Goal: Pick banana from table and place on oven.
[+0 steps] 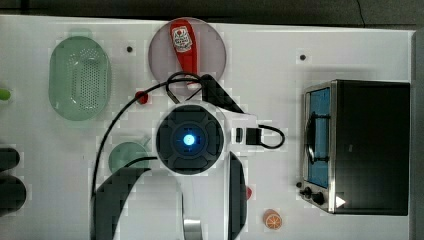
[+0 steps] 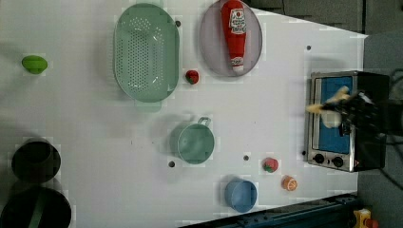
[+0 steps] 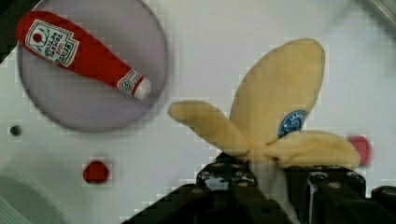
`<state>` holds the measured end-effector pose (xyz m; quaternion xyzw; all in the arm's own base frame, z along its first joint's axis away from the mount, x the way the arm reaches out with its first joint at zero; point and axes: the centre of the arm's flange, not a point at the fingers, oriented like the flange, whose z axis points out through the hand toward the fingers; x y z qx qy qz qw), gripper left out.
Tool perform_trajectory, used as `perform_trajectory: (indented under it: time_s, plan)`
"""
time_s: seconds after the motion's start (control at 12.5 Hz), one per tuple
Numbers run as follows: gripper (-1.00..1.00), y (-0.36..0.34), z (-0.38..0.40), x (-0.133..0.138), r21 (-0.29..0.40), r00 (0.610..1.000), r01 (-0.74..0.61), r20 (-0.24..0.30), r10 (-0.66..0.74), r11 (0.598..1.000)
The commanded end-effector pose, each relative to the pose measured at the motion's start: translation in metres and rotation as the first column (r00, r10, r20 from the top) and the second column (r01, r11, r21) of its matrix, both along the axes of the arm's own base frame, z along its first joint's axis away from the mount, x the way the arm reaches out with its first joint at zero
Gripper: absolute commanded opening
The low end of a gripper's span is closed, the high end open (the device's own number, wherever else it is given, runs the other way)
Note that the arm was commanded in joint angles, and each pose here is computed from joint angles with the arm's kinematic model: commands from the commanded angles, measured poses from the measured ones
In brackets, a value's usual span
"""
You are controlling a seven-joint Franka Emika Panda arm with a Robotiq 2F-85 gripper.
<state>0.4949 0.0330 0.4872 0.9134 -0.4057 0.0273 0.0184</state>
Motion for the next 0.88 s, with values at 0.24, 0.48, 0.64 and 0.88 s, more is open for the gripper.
perform_trajectory:
  time_s: [0.24, 0.48, 0.64, 0.88]
  plan:
    - [-0.5, -0.061, 0.085, -0.002, 0.035, 0.991, 0.123, -0.052, -0.121, 0.992]
    - [-0.5, -0.121, 0.096, 0.007, 0.05, 0.999, 0.045, -0.029, -0.044, 0.998]
    - [-0.5, -0.171, 0.085, 0.011, 0.058, 0.999, -0.006, -0.044, 0.009, 0.998]
    - [-0.5, -0.253, 0.061, 0.009, 0.054, 0.995, -0.077, -0.062, 0.081, 0.996]
